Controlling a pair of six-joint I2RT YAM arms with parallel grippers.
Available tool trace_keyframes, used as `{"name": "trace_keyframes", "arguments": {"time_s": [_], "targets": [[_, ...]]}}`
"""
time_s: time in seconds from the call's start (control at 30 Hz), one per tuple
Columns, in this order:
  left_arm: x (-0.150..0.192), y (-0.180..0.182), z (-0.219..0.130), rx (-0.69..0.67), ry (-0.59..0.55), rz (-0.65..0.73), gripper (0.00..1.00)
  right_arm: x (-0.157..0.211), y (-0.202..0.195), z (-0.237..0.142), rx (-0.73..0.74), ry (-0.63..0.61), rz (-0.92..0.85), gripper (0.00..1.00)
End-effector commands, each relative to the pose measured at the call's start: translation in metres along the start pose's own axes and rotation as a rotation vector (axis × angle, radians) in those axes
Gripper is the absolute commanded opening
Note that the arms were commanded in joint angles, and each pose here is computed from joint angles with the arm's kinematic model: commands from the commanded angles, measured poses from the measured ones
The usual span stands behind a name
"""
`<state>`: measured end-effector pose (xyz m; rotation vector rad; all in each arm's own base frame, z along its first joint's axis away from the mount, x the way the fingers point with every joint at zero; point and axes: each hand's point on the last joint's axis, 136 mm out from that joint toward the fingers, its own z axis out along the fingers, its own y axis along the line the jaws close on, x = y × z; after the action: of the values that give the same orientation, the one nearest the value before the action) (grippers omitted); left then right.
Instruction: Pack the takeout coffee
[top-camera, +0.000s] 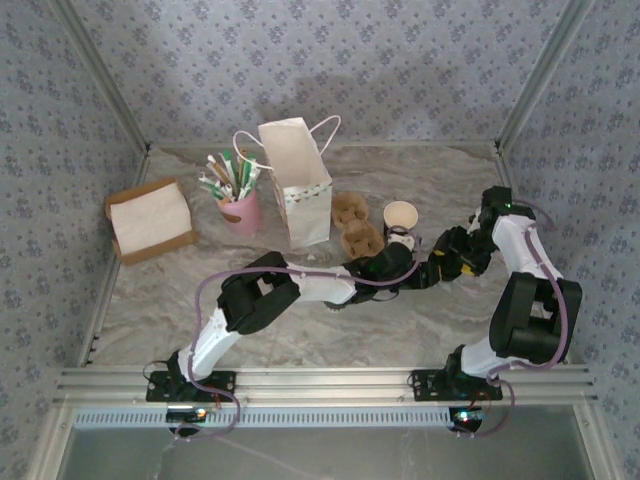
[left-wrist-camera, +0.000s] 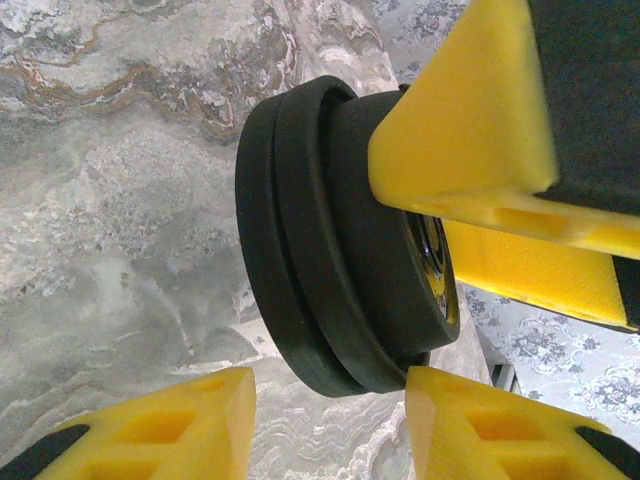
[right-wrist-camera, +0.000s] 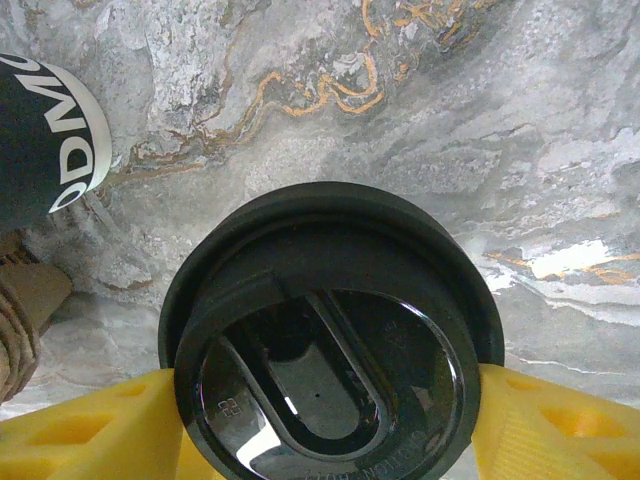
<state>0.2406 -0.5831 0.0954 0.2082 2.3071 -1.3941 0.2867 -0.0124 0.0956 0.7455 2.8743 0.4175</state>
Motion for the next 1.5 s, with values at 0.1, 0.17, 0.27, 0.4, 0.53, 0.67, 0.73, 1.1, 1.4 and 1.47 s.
{"name": "trace_keyframes", "arguments": {"time_s": [0.1,0.17,0.27,0.4,0.53,0.67,0.73,1.1,1.4,1.47], "targets": [[0.001,0.018,0.004,-0.002,-0.005,-0.023,0.41,0.002,0.003,-0.003,-0.032,0.009,0.023,0.71],[0.001,0.02,0.004,-0.005,-0.007,-0.027,0.39,0.002,0.004,-0.003,-0.037,0.008,0.025,0.71],[0.001,0.02,0.004,-0.005,-0.007,-0.028,0.35,0.001,0.004,-0.004,-0.041,0.008,0.027,0.71],[0.0,0.021,0.002,-0.002,-0.011,-0.028,0.35,0.001,0.005,-0.005,-0.044,0.006,0.028,0.71],[-0.001,0.02,-0.005,0.003,-0.025,-0.025,0.37,0.0,0.004,-0.005,-0.04,0.007,0.029,0.7],[-0.002,0.021,-0.01,0.004,-0.039,-0.024,0.4,0.0,0.003,-0.004,-0.038,0.009,0.033,0.7],[-0.002,0.023,-0.011,0.001,-0.044,-0.026,0.4,0.0,0.004,-0.004,-0.04,0.007,0.032,0.7],[-0.009,0.012,-0.013,0.065,-0.064,-0.022,0.47,0.003,0.007,-0.003,-0.07,0.022,0.042,0.7],[-0.011,0.01,-0.012,0.091,-0.075,-0.023,0.47,0.004,0.011,-0.001,-0.106,0.038,0.057,0.69],[-0.01,0.011,-0.012,0.09,-0.073,-0.026,0.47,0.005,0.012,-0.001,-0.115,0.041,0.06,0.69]]}}
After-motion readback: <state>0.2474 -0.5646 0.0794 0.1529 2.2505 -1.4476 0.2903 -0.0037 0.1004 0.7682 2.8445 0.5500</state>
